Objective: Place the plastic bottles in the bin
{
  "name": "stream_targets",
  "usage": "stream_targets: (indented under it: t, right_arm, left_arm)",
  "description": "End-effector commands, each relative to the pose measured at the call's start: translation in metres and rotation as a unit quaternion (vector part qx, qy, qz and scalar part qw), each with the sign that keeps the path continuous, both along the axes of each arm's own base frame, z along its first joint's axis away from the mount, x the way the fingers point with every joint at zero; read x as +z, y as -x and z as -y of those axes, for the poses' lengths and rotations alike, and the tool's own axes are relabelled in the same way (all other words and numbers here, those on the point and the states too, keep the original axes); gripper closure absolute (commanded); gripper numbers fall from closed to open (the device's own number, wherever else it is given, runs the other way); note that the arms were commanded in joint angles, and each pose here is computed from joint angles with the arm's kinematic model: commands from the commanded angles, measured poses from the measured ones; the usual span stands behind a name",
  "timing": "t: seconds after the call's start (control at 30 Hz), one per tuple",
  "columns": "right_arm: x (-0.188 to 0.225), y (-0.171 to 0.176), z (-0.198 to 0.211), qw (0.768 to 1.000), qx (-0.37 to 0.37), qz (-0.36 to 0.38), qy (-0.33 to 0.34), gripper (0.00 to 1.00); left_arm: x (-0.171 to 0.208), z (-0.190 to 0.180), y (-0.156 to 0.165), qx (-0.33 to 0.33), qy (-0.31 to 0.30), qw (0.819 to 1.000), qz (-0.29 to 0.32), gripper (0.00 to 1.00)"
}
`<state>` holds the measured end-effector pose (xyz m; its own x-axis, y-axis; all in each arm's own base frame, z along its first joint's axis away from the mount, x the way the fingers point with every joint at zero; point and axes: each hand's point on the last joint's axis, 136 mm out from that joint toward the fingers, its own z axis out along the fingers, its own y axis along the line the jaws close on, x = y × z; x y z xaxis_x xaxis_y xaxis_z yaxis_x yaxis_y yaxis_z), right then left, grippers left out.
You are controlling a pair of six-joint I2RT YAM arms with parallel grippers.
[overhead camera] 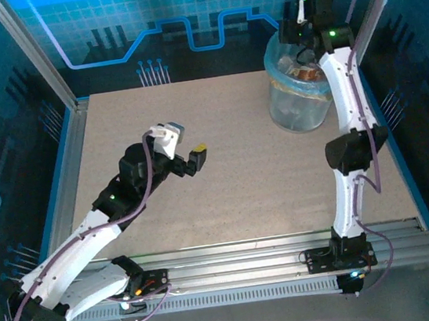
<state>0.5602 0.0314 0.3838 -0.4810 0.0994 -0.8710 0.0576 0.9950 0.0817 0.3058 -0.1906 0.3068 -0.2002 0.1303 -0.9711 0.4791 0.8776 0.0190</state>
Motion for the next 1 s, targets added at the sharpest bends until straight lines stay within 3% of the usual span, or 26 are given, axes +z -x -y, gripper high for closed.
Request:
stream_targets:
  t: [0.0,0.1,0.23,0.37,0.47,0.67,0.97]
  right_arm:
    - [0.062,0.061,-0.022,0.998,0.033,0.049,-0.009,0.28]
    - [0.052,0.103,-0.029,0.997,0.047,0.055,-0.018,0.26]
    - [0.021,0.173,-0.022,0.993,0.035,0.101,-0.048,0.23]
    - [-0.051,0.225,0.000,0.997,-0.008,0.069,-0.032,0.14]
    - [-0.119,0.252,0.016,0.999,-0.028,0.039,0.004,0.11]
    - [-0.201,0.272,0.018,0.995,0.008,0.074,0.067,0.08]
    - [-0.254,0.260,0.004,0.991,0.059,0.088,0.085,0.06]
  left_arm:
    - [0.008,-0.039,-0.011,0.099,0.032,0.995,0.002,0.01]
    - [-0.010,-0.082,-0.018,0.199,0.045,0.979,-0.009,0.01]
    - [-0.048,-0.149,-0.015,0.328,0.061,0.942,-0.011,0.01]
    - [-0.084,-0.200,-0.002,0.417,0.074,0.906,0.009,0.01]
    - [-0.101,-0.222,0.010,0.451,0.066,0.890,0.021,0.01]
    - [-0.135,-0.230,0.016,0.438,0.047,0.897,0.033,0.01]
    - [-0.176,-0.210,-0.022,0.348,0.049,0.936,-0.015,0.01]
